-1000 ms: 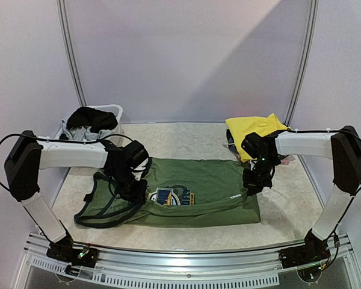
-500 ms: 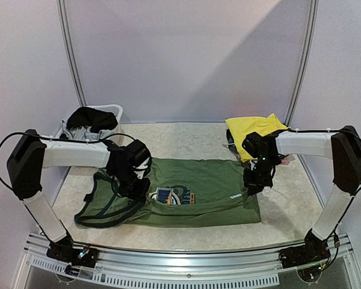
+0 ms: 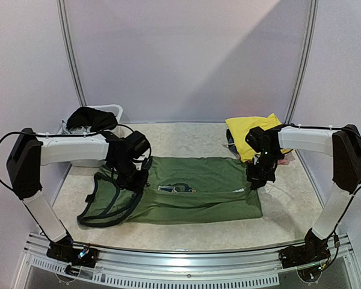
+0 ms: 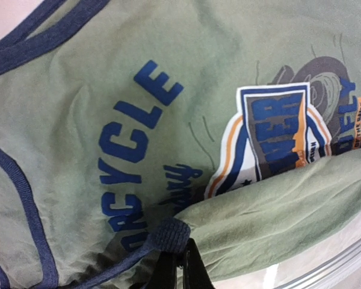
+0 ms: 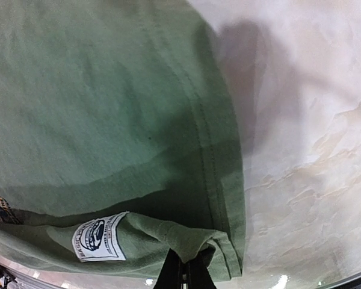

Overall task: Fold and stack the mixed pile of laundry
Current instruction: Fold the flattened tank top at the center of the board.

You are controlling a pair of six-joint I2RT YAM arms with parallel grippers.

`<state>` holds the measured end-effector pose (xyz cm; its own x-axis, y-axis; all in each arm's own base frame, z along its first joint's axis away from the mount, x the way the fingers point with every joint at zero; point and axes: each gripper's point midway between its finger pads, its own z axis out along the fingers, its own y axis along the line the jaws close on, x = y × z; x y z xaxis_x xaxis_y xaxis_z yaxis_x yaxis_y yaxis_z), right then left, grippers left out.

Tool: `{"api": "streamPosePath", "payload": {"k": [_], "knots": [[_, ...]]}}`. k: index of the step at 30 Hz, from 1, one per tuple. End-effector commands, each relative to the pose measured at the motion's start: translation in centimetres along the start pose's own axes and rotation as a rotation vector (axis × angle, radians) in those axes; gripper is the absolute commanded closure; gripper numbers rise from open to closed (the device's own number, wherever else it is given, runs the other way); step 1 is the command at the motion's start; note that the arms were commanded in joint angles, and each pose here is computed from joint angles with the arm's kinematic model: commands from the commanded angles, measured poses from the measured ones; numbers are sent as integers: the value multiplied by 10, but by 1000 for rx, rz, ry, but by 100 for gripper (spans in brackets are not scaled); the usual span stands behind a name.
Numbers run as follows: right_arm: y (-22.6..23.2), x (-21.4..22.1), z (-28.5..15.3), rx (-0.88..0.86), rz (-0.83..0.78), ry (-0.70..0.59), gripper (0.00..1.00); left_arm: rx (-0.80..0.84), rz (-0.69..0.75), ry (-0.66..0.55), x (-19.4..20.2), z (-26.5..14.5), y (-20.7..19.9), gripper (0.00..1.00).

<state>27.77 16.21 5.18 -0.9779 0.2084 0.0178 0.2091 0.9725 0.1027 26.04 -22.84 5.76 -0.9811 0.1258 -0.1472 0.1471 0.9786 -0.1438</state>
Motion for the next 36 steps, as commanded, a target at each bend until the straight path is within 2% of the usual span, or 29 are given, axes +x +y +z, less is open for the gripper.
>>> {"api": "streamPosePath", "payload": {"k": [1,4,9,14,19,22,25,29,31,33,36], "knots": [[-10,-13,-3,38,30,-21,100,-50,-47,3,-6,1,12,100],[-10,-16,-4,38,39,-20,99,-45,-51,8,-8,4,10,100],[-7,-24,-5,33,50,-14,90,-64,-64,16,-9,9,12,100],[-17,-36,-14,48,87,-33,71,-117,-97,7,-12,10,22,100],[-29,-52,-33,2,132,-77,71,-142,-132,19,-19,14,24,100],[-6,-57,-48,-129,44,-102,71,-144,-146,25,-24,15,20,100],[14,-44,-52,-232,-66,-95,71,-135,-148,10,-30,9,17,89],[25,-19,-47,-256,-159,-82,73,-149,-142,-30,-34,-12,20,53],[32,-4,-41,-271,-193,-66,75,-151,-143,-56,-32,-27,24,39],[40,10,-37,-287,-223,-55,76,-164,-140,-65,-25,-38,30,36],[51,31,-30,-295,-269,-35,79,-155,-79,-60,-8,-46,30,38]]}}
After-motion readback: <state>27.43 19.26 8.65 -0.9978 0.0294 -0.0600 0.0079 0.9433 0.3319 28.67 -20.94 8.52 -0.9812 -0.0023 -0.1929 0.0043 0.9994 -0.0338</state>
